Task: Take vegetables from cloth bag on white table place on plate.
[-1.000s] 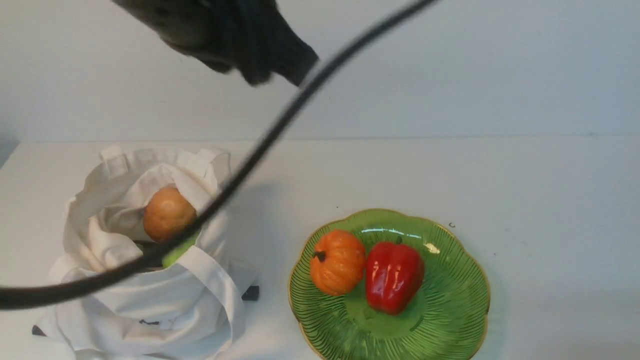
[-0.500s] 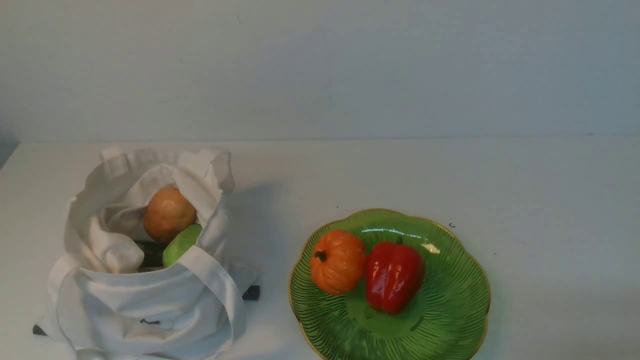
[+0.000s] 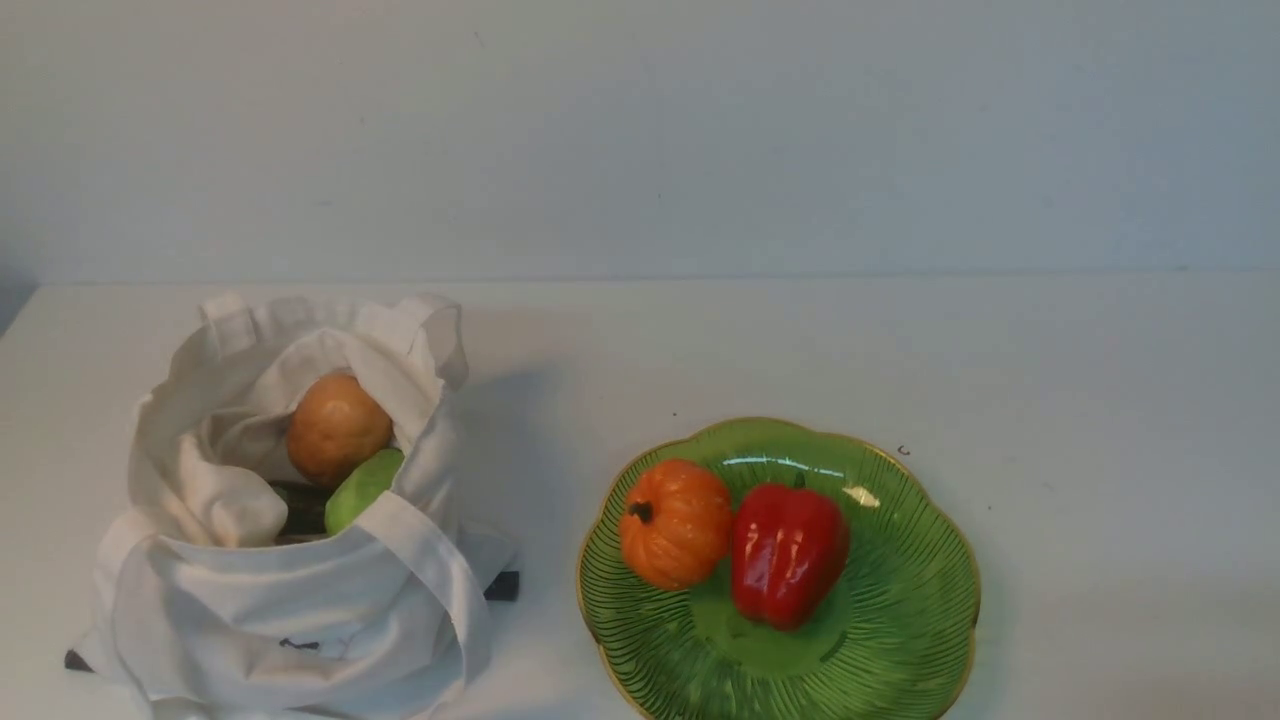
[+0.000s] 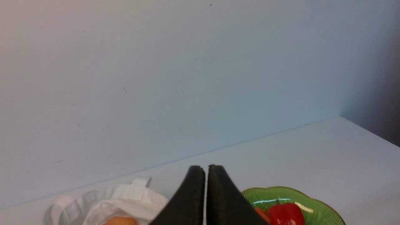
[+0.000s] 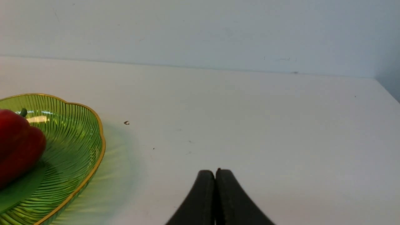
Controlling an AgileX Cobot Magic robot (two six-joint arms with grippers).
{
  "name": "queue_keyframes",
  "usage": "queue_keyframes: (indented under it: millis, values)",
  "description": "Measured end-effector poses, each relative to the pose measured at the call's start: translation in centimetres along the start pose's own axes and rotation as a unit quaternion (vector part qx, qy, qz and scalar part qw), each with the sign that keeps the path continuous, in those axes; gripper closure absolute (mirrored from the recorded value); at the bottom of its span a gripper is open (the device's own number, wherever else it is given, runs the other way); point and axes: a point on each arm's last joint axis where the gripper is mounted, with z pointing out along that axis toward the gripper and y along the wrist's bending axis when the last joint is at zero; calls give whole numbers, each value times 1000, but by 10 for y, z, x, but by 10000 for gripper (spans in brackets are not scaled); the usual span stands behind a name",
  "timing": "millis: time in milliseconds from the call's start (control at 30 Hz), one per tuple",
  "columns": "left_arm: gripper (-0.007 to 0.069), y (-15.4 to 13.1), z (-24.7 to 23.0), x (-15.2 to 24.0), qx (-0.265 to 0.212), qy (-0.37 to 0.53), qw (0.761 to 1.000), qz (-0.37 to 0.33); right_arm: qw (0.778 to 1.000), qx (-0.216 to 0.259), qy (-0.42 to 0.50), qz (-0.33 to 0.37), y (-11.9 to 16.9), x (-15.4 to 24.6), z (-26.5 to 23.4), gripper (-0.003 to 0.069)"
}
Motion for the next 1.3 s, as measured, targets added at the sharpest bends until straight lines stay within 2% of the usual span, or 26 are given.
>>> queue_keyframes:
  millis: [267, 467, 667, 867, 1133, 1300]
  values:
    - [630, 3, -4, 2, -8, -4, 1000, 7, 1000, 0, 0, 0, 0, 0, 0, 673]
    - [630, 5, -3, 18, -19, 19, 1000, 15, 1000, 0, 0, 0, 0, 0, 0, 673]
    - [630, 11, -12, 80, -74, 31, 997, 13, 1000, 0, 0, 0, 0, 0, 0, 673]
    - [630, 9, 5, 141, -127, 69, 989, 17, 1000, 0, 1, 0, 0, 0, 0, 673]
    - [630, 14, 27, 183, -173, 59, 983, 30, 1000, 0, 1, 0, 0, 0, 0, 673]
    - [630, 19, 35, 212, -180, 64, 981, 21, 1000, 0, 1, 1, 0, 0, 0, 673]
